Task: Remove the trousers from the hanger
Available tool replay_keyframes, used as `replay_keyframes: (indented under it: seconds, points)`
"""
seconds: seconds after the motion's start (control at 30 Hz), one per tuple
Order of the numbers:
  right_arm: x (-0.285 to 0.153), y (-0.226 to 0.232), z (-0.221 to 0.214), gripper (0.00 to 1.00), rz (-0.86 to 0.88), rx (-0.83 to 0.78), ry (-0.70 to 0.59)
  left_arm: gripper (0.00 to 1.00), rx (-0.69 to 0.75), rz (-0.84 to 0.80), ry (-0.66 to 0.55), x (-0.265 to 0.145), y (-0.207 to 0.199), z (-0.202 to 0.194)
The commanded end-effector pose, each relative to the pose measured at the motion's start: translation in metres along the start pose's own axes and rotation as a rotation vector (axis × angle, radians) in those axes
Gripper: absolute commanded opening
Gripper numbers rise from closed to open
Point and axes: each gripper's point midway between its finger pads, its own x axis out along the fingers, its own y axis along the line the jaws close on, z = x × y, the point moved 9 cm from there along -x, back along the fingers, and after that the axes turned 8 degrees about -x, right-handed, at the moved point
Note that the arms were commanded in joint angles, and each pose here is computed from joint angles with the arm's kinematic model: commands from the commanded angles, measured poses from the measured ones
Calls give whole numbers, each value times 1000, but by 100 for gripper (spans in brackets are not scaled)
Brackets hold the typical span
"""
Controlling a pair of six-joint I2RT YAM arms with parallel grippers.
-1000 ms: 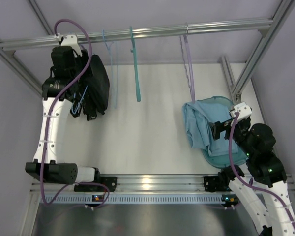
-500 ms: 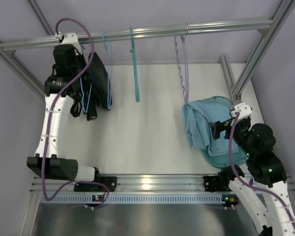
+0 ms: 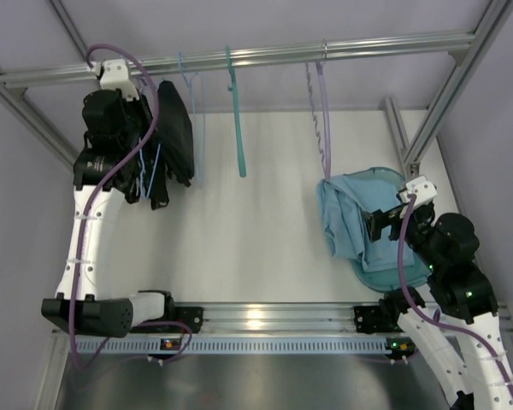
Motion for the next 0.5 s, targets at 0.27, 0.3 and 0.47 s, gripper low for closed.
replay_keyframes:
  seconds: [0.27, 0.3, 0.47]
  points:
    - [8, -3, 15, 100, 14, -21, -78, 0, -21, -163, -530, -59, -11, 65]
    - [8, -3, 15, 99, 19, -22, -82, 0, -16, -175, -528, -60, -11, 64]
    - [9, 0, 19, 99, 71, -50, -111, 0, -23, -165, -461, -69, -7, 48]
